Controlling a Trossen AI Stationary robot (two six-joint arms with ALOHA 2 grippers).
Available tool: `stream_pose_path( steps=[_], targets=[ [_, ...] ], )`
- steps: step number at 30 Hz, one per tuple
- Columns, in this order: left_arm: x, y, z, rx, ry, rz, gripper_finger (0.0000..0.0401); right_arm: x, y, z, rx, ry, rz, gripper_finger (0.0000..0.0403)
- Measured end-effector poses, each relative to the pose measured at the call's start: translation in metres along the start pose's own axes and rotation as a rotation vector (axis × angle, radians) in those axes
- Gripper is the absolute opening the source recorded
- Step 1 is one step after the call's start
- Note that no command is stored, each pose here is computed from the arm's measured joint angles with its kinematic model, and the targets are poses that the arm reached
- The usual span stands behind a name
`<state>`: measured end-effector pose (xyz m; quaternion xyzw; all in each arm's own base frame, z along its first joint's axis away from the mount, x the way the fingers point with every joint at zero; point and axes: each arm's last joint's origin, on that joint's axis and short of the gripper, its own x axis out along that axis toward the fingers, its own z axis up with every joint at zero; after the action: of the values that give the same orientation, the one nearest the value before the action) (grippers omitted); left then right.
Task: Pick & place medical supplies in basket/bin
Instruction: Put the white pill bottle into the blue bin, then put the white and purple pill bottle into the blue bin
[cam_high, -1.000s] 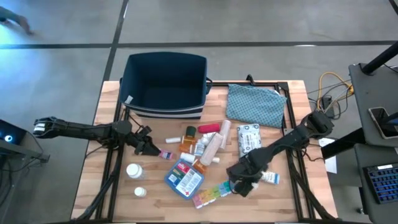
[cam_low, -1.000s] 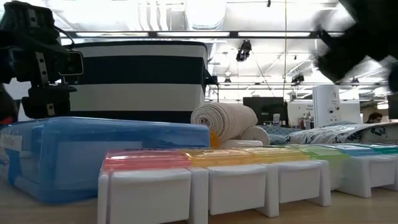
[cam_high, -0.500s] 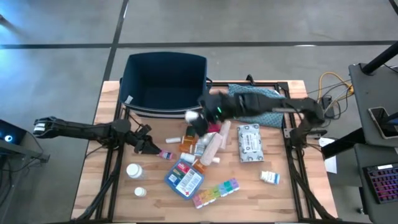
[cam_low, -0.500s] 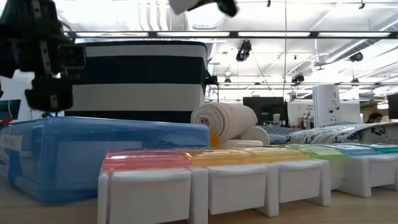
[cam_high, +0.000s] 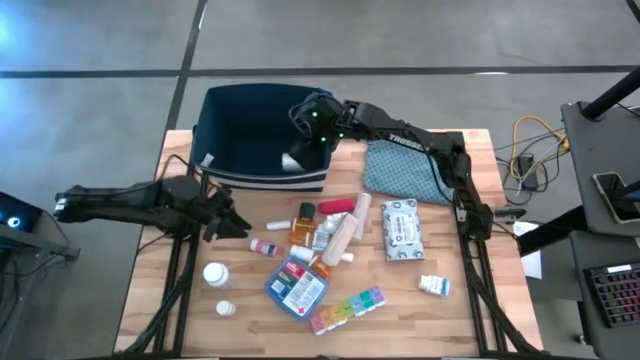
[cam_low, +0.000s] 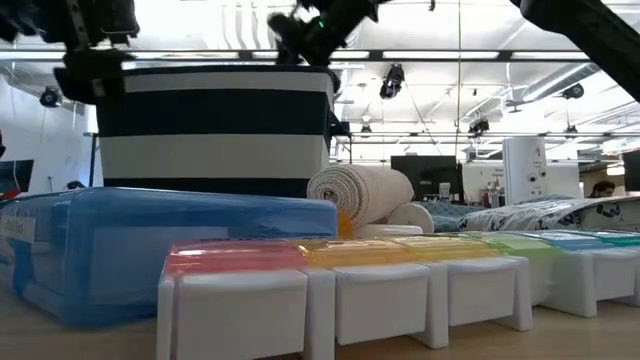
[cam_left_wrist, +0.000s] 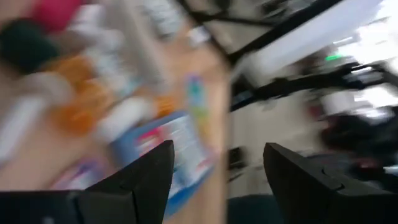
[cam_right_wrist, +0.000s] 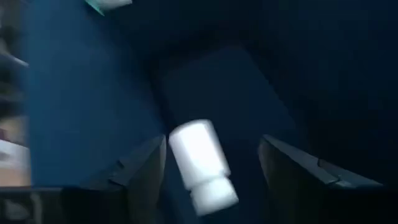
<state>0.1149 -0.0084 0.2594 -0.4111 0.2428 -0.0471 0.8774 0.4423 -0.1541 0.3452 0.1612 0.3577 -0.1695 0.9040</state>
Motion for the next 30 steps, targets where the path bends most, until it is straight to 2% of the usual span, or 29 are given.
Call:
stream_pose_path(
  steps=[2, 5, 12, 17, 23, 26, 30],
  targets=[
    [-0.011, -0.003, 0.000, 0.015, 0.051, 0.130, 0.0228, -0.005, 0.000, 0.000, -0.057, 0.004, -0.008, 0.0270],
    [-0.026, -0.009, 0.000, 0.021, 0.124, 0.223, 0.0228, -0.022, 0.012, 0.005, -0.164, -0.035, -0.012, 0.0282],
    [-0.040, -0.032, 0.005, -0.030, 0.267, 0.183, 0.0228, -0.050, 0.044, 0.003, -0.387, -0.053, -0.094, 0.0289],
    [-0.027, -0.050, -0.001, -0.001, 0.504, 0.190, 0.0228, -0.054, 0.062, -0.010, -0.536, 0.025, -0.139, 0.0292],
    [0.005, -0.074, -0.028, 0.114, 0.752, 0.247, 0.0228, -0.053, 0.066, -0.015, -0.564, 0.052, -0.167, 0.0304],
    [0.019, -0.081, -0.044, 0.180, 0.779, 0.324, 0.0228, -0.053, 0.066, -0.015, -0.564, 0.052, -0.167, 0.0312],
    [0.027, -0.089, -0.056, 0.235, 0.741, 0.414, 0.0229, -0.053, 0.065, -0.014, -0.567, 0.050, -0.171, 0.0321]
  ],
)
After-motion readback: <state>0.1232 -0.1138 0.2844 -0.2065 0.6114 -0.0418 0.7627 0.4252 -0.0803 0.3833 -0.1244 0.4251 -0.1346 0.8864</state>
